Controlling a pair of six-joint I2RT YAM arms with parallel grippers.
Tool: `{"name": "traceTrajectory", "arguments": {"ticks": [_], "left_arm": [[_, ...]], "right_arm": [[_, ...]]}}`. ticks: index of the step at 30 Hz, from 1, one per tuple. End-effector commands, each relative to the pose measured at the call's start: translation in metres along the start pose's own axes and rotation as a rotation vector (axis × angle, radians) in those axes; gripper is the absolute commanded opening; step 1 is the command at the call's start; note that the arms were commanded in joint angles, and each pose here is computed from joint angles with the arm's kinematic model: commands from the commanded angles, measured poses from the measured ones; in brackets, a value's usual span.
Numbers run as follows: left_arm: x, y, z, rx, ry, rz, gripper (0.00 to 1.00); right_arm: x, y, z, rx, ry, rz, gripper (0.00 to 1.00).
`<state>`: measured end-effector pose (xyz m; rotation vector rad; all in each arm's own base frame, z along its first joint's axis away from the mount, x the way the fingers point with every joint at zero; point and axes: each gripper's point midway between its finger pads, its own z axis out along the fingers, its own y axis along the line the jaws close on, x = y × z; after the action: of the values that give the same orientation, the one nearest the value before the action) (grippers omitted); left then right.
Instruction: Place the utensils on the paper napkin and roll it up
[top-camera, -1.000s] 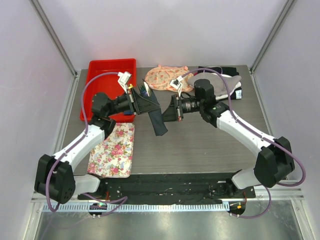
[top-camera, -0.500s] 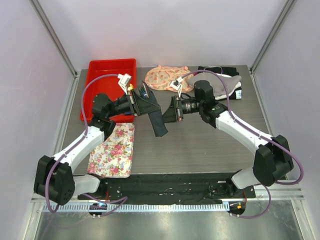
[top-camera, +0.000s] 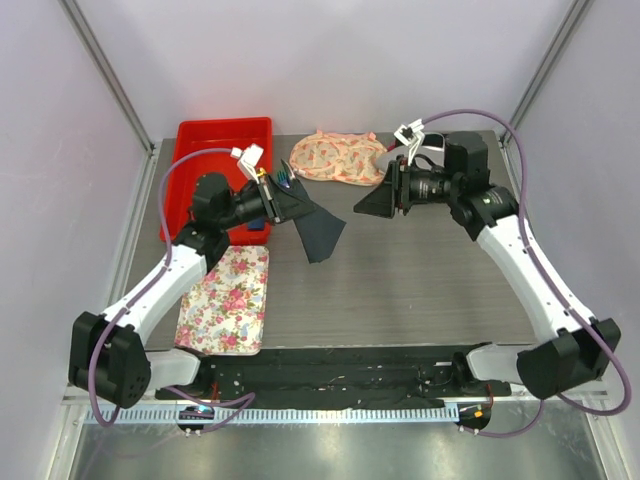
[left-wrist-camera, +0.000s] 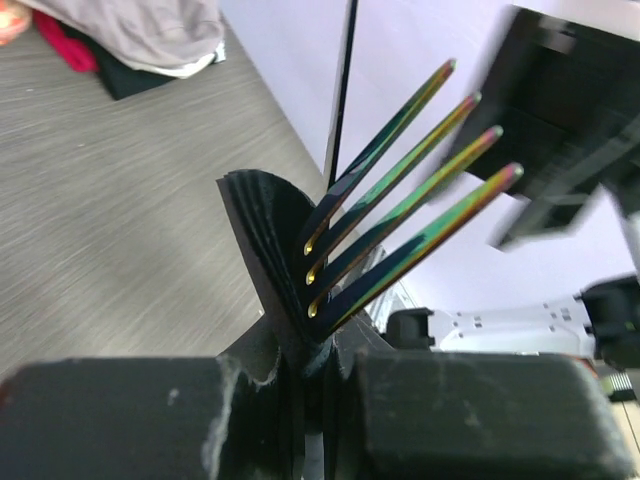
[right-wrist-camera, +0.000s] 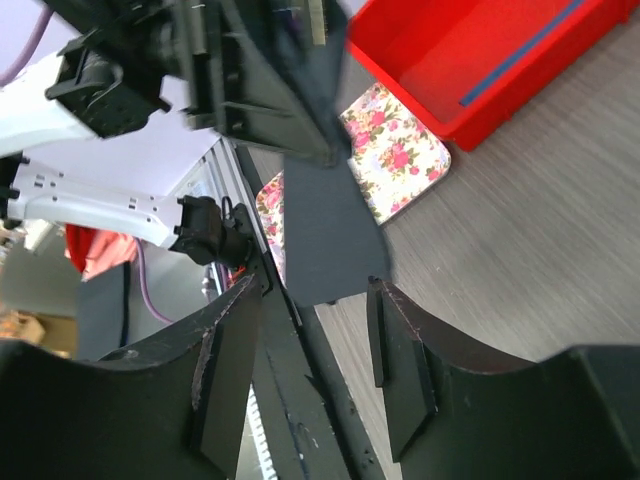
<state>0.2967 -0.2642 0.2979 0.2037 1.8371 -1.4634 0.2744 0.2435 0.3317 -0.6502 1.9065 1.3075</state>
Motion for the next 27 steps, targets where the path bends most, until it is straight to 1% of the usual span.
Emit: {"name": "traceTrajectory", "arguments": {"ticks": [1, 4, 6, 7, 10, 14, 21, 27], "left_arm": [[-0.025, -0.005, 0.001, -0.036, -0.063, 0.044, 0.0], [-0.027, -0.008, 0.002, -0.038, -0.064, 0.038, 0.0], [-0.028, -0.01, 0.002, -0.03, -0.066, 0.034, 0.0], [-0.028, -0.01, 0.001, -0.03, -0.068, 0.031, 0.0], [-0.028, -0.014, 0.0, -0.024, -0.072, 0.034, 0.0], [-0.026, -0.014, -0.001, -0.023, -0.073, 0.029, 0.0], [-0.023, -0.019, 0.002, 0.004, -0.068, 0.019, 0.0], [-0.021, -0.026, 0.002, 0.047, -0.069, 0.006, 0.0]], "right_arm": [[0.0, 0.016, -0.002, 0.046, 0.001, -0.095, 0.53], [0.008, 0.013, 0.013, 0.053, 0.02, -0.08, 0.53], [0.01, 0.009, 0.022, 0.061, 0.031, -0.064, 0.57], [0.01, 0.013, 0.027, 0.047, 0.033, -0.069, 0.62], [0.012, 0.008, 0.04, 0.05, 0.052, -0.063, 0.65], [0.023, 0.013, 0.058, 0.032, 0.085, -0.062, 0.68], [0.042, 0.006, 0.078, 0.036, 0.133, -0.046, 0.73], [0.05, 0.006, 0.088, 0.013, 0.157, -0.043, 0.74]]}}
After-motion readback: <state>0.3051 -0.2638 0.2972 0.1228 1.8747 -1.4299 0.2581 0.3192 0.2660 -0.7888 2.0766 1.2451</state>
